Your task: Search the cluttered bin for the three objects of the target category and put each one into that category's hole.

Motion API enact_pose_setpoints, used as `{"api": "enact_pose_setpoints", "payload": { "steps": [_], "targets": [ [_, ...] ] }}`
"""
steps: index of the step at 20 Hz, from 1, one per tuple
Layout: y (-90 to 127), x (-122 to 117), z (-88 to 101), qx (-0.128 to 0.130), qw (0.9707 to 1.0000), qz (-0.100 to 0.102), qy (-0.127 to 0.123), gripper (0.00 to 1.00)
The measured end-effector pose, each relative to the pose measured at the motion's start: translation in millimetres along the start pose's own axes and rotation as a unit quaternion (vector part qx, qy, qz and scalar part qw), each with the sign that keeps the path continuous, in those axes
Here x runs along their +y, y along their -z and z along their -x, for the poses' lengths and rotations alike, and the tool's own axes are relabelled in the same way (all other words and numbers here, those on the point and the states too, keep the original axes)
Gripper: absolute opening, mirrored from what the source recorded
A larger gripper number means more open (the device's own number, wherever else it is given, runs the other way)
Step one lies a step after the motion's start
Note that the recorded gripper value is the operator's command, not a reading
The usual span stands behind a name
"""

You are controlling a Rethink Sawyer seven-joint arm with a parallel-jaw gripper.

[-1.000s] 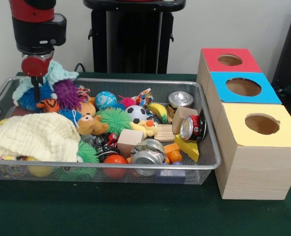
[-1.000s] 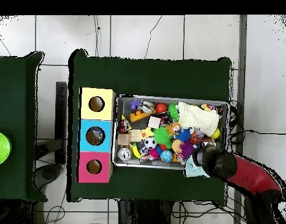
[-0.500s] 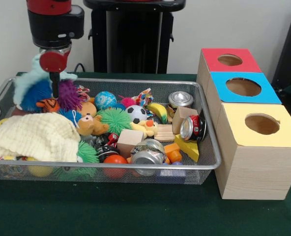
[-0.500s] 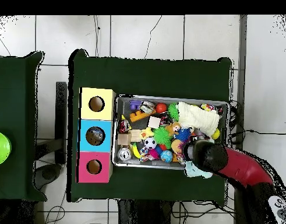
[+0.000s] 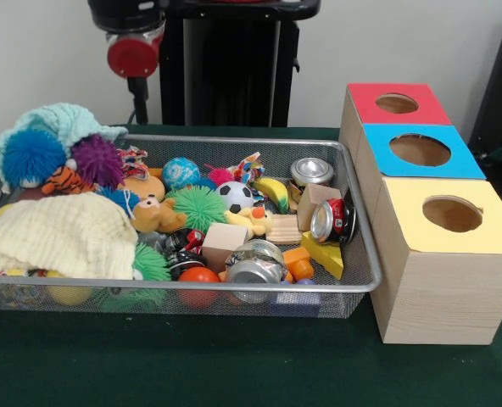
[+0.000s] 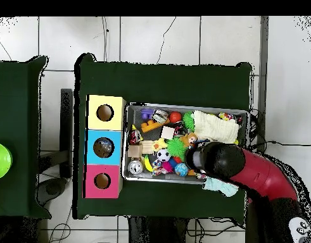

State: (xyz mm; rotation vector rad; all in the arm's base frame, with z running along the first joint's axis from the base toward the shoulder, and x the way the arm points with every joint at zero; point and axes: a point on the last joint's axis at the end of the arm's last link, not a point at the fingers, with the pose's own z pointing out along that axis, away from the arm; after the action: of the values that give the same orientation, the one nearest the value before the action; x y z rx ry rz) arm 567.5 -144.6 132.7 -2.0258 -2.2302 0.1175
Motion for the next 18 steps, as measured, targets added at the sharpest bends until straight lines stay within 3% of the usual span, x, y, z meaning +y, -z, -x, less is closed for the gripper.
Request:
{"api": "enact_pose_setpoints", "payload": {
  "steps": [4,7,13,15,18],
  "targets": [
    [22.7,6.5,-5.0,0.006,0.9999,0.006,-0.007,1.00],
    [23.9,9.0,-3.4,0.004,0.9999,0.010,-0.008,1.00],
    [2.9,24.9,5.1,-0.013,0.9990,0.042,-0.008,1.00],
    [-11.9,32.2,8.4,-0.023,0.9978,0.062,-0.007,1.00],
    [-24.4,36.9,9.9,-0.030,0.9966,0.076,-0.007,1.00]
  ]
}}
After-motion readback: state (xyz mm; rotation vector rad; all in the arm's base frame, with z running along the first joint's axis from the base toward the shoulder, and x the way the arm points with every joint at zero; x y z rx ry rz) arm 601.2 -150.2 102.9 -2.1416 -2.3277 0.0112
